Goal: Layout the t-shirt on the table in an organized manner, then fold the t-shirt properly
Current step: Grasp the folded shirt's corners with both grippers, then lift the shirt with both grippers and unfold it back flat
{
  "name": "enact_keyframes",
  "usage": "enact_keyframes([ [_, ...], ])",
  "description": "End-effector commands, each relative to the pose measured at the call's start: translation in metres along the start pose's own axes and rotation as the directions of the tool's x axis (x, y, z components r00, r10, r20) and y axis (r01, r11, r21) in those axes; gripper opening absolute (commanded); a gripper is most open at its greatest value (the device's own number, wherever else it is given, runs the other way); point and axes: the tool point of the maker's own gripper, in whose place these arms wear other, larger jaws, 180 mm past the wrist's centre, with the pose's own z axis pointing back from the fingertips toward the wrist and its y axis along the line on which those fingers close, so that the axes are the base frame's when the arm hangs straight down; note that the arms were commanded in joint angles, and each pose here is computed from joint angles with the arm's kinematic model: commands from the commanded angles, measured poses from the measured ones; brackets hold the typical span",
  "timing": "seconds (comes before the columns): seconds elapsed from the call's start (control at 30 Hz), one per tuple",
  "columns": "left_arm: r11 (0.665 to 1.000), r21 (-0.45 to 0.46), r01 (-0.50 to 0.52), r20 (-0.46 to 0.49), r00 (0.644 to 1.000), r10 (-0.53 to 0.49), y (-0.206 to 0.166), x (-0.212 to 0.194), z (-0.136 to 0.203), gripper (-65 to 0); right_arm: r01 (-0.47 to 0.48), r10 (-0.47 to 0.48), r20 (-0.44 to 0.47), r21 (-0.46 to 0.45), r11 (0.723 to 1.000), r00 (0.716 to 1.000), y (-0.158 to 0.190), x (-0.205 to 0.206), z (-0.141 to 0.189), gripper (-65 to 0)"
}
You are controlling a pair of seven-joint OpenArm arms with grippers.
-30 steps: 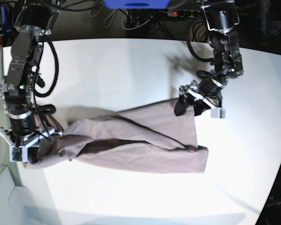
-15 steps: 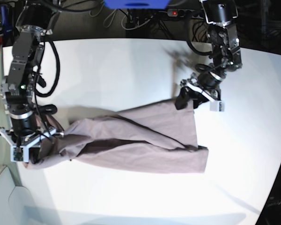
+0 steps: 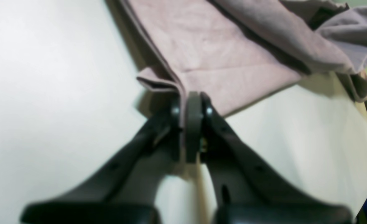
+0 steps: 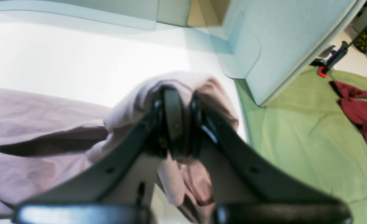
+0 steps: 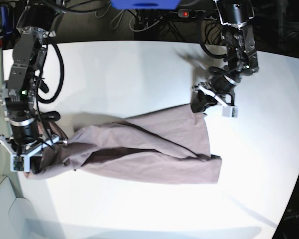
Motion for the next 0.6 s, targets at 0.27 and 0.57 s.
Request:
enact_keyframes([
  [0.27, 0.957, 0.128, 0.261, -0.051, 0.965, -0.256, -0.011, 0.045, 0.042, -64.8, 0.002, 0.0, 0.093, -0.018, 1.0, 0.996, -0.007, 0.029, 0.001, -65.0],
  [0.57, 0.9, 0.133, 0.416, 0.241, 0.867, -0.436, -0.07, 0.206, 0.084, -64.8, 0.0, 0.006, 0.189, -0.034, 0.999, 0.982, -0.011, 0.064, 0.01, -65.0],
])
